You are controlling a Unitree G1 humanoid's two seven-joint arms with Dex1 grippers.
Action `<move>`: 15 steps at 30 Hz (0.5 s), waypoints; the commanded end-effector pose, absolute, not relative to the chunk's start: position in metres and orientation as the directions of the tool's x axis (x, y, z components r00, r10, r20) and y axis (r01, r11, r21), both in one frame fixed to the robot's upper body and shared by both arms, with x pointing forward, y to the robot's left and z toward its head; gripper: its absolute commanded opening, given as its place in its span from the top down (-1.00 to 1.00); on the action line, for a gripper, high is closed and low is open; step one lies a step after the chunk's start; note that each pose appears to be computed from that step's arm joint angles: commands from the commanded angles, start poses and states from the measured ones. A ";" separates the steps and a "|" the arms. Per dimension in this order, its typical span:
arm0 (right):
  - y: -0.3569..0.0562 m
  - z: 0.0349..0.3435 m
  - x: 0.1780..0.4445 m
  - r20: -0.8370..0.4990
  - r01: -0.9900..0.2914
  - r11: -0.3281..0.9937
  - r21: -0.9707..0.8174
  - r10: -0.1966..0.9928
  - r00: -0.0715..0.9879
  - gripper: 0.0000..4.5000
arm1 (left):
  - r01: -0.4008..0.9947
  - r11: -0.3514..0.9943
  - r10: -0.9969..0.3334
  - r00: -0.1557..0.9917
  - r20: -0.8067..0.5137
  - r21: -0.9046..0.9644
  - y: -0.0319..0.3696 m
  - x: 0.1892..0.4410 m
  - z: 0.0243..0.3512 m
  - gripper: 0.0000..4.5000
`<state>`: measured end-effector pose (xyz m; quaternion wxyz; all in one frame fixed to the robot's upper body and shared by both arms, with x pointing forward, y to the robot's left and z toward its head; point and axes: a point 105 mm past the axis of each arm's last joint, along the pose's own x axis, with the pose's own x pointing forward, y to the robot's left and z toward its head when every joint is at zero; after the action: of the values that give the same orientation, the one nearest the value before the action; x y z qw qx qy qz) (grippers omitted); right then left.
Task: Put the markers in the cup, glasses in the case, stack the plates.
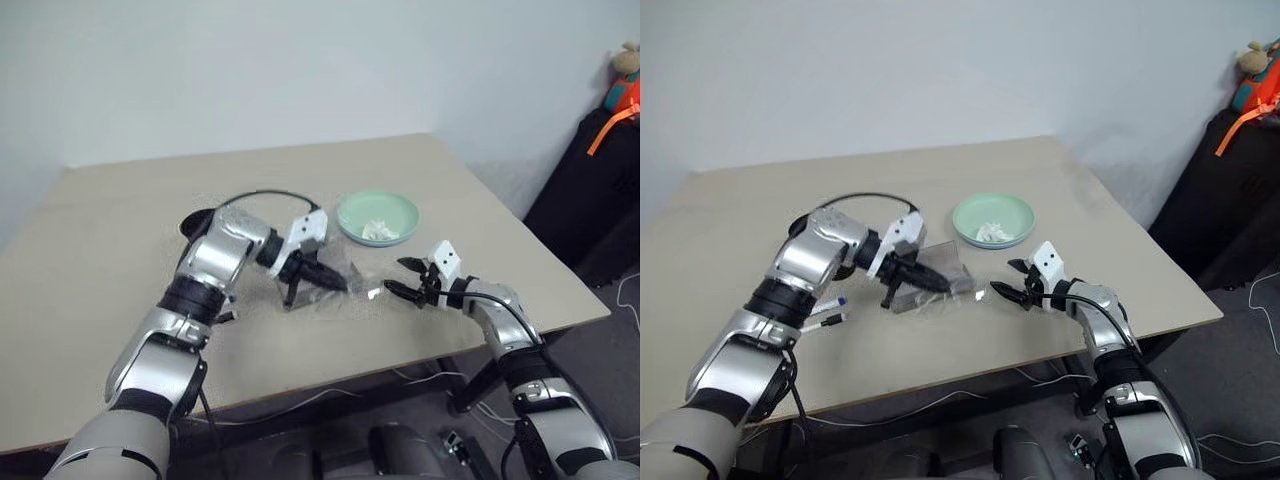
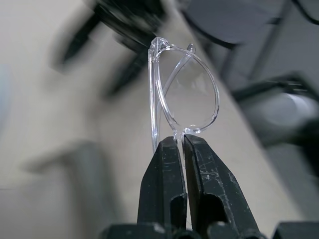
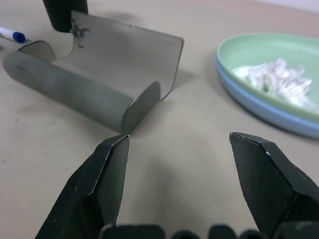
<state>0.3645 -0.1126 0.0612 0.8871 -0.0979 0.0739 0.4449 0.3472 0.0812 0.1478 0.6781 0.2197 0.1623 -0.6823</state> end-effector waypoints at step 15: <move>-0.109 0.077 0.369 -0.178 -0.804 0.574 -0.155 0.784 0.594 -0.55 | 0.915 0.118 -0.618 0.373 -0.693 0.387 0.107 0.409 0.123 0.99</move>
<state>0.3636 -0.1099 0.0581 0.8841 -0.0997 0.0786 0.4498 0.4024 0.1112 0.1100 0.7298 0.3682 0.2058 -0.5380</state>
